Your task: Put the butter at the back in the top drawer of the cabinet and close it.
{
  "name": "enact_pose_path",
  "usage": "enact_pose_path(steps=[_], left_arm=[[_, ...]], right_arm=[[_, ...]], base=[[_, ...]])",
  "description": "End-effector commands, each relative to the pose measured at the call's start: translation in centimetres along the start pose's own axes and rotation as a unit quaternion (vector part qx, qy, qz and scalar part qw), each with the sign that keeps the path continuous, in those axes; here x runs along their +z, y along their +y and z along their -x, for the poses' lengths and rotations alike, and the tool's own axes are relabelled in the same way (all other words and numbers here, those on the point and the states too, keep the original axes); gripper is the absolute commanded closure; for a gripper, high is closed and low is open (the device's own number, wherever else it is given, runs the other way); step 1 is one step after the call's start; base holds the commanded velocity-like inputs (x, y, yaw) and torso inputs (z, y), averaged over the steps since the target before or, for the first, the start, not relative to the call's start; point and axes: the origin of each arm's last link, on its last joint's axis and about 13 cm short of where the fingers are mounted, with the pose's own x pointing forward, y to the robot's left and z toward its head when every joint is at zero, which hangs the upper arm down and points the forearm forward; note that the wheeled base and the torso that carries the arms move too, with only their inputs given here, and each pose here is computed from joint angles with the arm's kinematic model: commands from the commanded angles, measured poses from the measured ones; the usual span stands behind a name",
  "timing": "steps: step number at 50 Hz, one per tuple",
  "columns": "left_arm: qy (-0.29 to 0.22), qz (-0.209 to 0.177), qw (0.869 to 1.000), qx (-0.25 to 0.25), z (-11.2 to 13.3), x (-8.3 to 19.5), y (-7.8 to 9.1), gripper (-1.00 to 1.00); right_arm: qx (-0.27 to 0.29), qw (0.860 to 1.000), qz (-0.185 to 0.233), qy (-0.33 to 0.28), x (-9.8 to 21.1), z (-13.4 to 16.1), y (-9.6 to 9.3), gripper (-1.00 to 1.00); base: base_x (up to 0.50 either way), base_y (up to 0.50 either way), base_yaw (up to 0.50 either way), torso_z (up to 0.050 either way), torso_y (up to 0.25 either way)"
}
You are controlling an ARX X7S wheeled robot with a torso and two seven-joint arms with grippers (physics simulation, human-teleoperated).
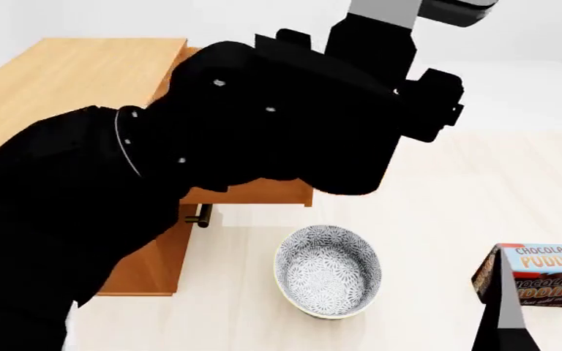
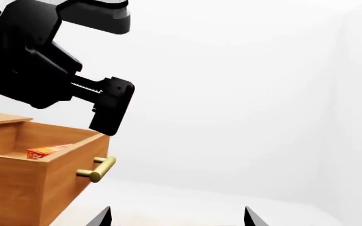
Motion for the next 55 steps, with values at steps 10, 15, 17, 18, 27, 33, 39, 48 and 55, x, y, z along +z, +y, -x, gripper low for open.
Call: enact_pose_path(steps=[10, 15, 17, 18, 27, 33, 39, 48, 55], left_arm=[[0.008, -0.037, 0.997, 0.064, -0.8, -2.8, -2.0, -1.00], [0.001, -0.065, 0.995, 0.080, -0.8, -3.8, -2.1, -1.00], [0.001, -0.071, 0.994, 0.080, -0.8, -4.2, -2.2, -1.00], [0.001, -0.073, 0.994, 0.080, -0.8, -4.3, -2.2, -1.00], [-0.006, -0.089, 0.994, 0.061, -0.4, -5.3, -2.6, -1.00], [-0.035, -0.099, 0.994, 0.036, -0.1, -5.7, -2.8, -1.00], [-0.048, -0.108, 0.993, 0.027, 0.2, -6.1, -3.0, -1.00], [-0.058, -0.121, 0.991, 0.023, 0.3, -6.4, -3.0, -1.00], [-0.052, -0.129, 0.990, 0.008, 0.0, -6.9, -3.0, -1.00]], right_arm=[[-0.010, 1.000, 0.002, 0.002, -1.7, 0.8, -0.8, -1.00], [-0.010, 1.000, 0.004, -0.001, -0.5, 1.2, -0.1, -1.00], [-0.010, 1.000, 0.004, -0.002, -0.3, 1.5, 0.1, -1.00], [-0.010, 1.000, 0.003, -0.002, -0.3, 1.6, 0.1, -1.00], [-0.011, 1.000, 0.002, 0.004, -0.3, 1.7, 0.1, -1.00], [-0.011, 1.000, 0.002, 0.005, -0.3, 1.8, 0.1, -1.00], [-0.012, 1.000, 0.002, 0.005, -0.3, 1.8, 0.1, -1.00], [-0.013, 1.000, 0.002, 0.005, -0.3, 1.9, 0.1, -1.00], [-0.013, 1.000, 0.003, 0.004, -0.3, 1.9, 0.1, -1.00]], base=[[0.00, 0.00, 0.00, 0.000, 0.000], [0.00, 0.00, 0.00, 0.000, 0.000], [0.00, 0.00, 0.00, 0.000, 0.000], [0.00, 0.00, 0.00, 0.000, 0.000], [0.00, 0.00, 0.00, 0.000, 0.000], [0.00, 0.00, 0.00, 0.000, 0.000], [0.00, 0.00, 0.00, 0.000, 0.000], [0.00, 0.00, 0.00, 0.000, 0.000], [0.00, 0.00, 0.00, 0.000, 0.000]])
